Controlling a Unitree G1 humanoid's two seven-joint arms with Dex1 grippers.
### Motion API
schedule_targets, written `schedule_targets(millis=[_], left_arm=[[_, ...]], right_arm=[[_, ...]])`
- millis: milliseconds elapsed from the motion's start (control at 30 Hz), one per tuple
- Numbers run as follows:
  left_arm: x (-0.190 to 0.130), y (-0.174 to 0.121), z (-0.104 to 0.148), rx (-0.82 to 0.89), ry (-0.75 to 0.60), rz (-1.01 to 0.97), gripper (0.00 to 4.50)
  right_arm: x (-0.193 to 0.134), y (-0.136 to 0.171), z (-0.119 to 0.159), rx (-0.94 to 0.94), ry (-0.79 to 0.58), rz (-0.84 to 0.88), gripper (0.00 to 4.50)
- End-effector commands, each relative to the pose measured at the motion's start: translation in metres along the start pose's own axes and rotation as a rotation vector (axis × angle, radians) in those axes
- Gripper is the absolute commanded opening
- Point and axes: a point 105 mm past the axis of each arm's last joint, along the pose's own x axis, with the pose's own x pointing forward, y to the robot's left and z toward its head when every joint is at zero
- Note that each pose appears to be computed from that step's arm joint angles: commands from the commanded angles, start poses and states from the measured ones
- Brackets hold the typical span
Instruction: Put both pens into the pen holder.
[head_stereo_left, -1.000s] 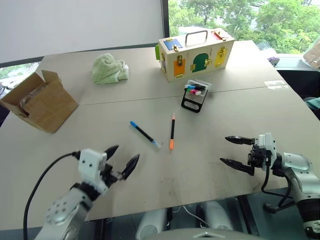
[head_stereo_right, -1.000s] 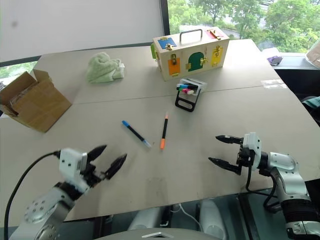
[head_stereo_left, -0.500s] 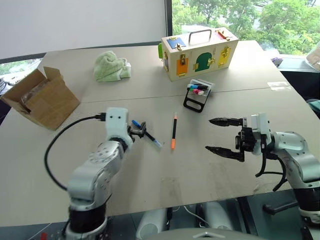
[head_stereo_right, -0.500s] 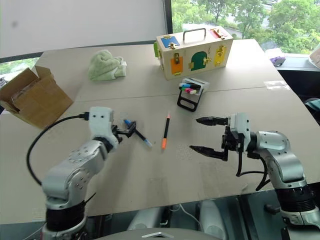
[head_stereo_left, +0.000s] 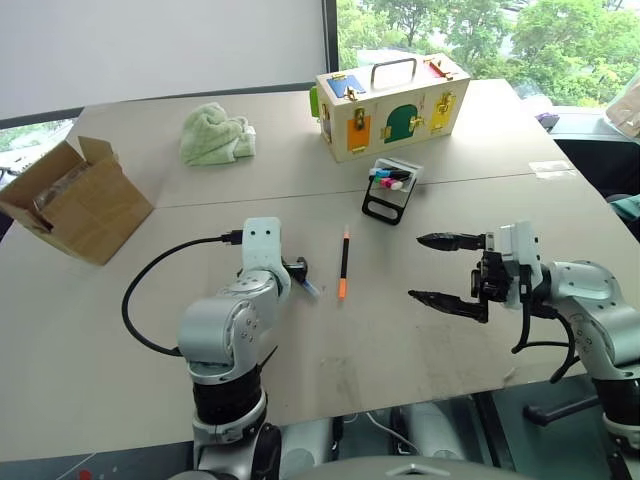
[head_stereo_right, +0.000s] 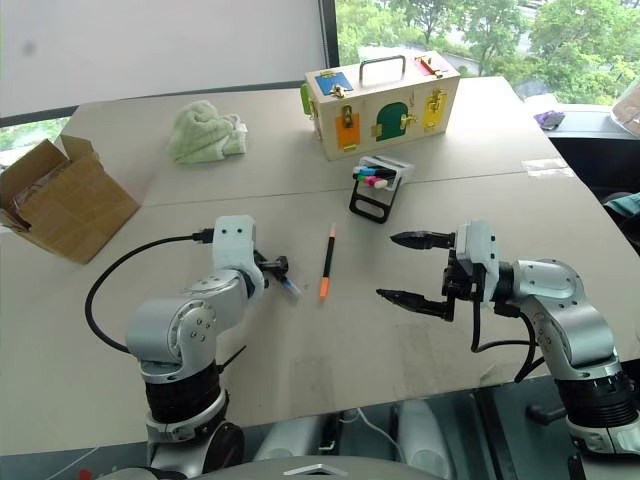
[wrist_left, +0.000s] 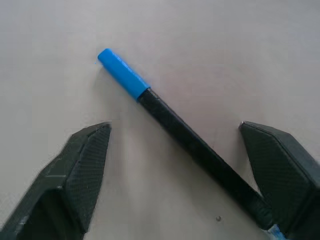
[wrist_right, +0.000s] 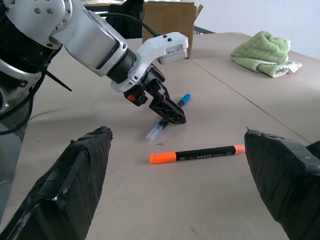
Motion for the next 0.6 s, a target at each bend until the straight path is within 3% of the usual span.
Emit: schedule_targets(millis=[33, 67, 233, 400, 500, 600], left_arm=[[0.009, 0.028, -0.048, -0.003, 0.217, 0.16, 2.62], [0.01, 0.029, -0.05, -0.014, 0.225, 0.17, 2.37], [0.008, 0.035, -0.05, -0.038, 0.223, 0.199, 0.09], [0.008, 0.044, -0.04, -0.073, 0.168, 0.229, 0.09], [0.01, 0.043, -0.009, -0.088, -0.062, 0.153, 0.09], [0.0, 0.023, 0.03, -0.115, -0.366, -0.076, 0.09]], right_arm=[[-0.001, 0.0, 0.006, -0.051, 0.005, -0.008, 4.5], [-0.001, 0.0, 0.006, -0.052, 0.007, -0.008, 4.5], [-0.002, -0.001, 0.006, -0.059, 0.008, -0.018, 4.5], [0.001, -0.007, -0.003, 0.017, 0.062, -0.062, 4.5], [0.009, -0.022, 0.0, 0.084, 0.042, -0.152, 4.5], [0.02, -0.03, 0.006, 0.189, 0.012, -0.202, 4.5]])
